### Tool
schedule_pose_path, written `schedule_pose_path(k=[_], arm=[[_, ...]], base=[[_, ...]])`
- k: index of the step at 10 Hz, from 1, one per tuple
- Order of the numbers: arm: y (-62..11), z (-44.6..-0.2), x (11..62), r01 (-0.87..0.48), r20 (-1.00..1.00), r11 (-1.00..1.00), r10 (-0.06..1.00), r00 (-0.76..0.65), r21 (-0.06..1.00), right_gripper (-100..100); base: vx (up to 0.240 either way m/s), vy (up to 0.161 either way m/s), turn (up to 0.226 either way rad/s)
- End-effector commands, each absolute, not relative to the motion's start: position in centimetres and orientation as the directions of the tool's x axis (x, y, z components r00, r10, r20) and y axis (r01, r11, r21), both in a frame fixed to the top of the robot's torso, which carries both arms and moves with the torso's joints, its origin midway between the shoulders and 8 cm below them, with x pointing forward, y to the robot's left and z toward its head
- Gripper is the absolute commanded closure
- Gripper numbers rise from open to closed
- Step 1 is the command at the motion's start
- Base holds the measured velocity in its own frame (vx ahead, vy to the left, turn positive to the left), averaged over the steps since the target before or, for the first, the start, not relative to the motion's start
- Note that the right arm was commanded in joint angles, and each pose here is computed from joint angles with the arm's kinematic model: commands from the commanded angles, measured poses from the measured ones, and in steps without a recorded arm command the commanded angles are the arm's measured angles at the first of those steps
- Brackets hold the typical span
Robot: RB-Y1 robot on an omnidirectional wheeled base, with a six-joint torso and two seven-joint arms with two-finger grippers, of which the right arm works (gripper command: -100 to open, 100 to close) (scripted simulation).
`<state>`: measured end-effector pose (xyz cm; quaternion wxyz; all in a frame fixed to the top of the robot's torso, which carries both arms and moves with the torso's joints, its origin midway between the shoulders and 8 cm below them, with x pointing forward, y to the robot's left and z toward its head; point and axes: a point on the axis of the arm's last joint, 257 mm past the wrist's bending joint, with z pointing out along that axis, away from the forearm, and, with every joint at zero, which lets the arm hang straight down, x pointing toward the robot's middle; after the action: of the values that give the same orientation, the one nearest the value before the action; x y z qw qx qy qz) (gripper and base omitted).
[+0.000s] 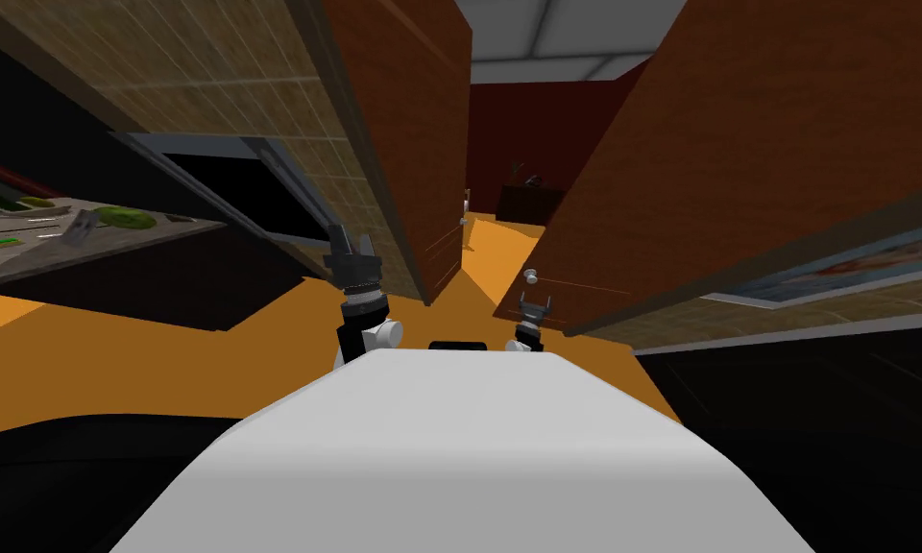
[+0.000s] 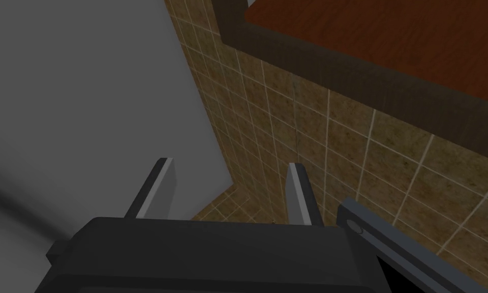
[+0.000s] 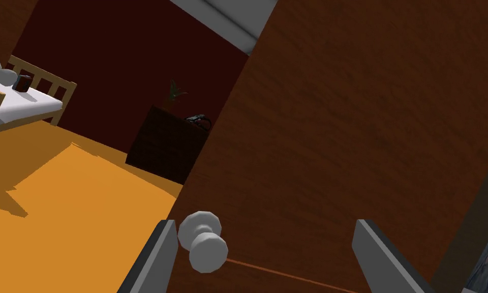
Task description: Push the door open
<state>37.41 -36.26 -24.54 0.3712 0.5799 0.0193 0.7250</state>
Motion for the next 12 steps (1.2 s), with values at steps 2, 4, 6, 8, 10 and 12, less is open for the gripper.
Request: schedule_pose_path(k=[2,4,6,8,10,12], arm=[[-37.0,-26.7,36.9,-0.524,0.874,-0.755,0.484,-0.041,0.393,-100],[-37.4,-28.2,36.4,-0.533,0.903,-0.771,0.429,-0.032,0.348,-100],[-37.8,-29.7,35.9,-0.543,0.926,-0.783,0.376,-0.024,0.304,-100],[-38.0,-30.6,35.5,-0.551,0.94,-0.788,0.34,-0.019,0.274,-100],[-38.2,-32.4,34.8,-0.568,0.962,-0.794,0.273,-0.011,0.218,-100],[-38.3,-33.7,34.2,-0.581,0.975,-0.794,0.224,-0.007,0.178,-100]], base=[[0.037,-0.151,0.261],[0.032,-0.156,0.272],[-0.002,-0.166,0.279],[0.006,-0.129,0.208],[-0.011,-0.151,0.303],[-0.049,-0.18,0.245]])
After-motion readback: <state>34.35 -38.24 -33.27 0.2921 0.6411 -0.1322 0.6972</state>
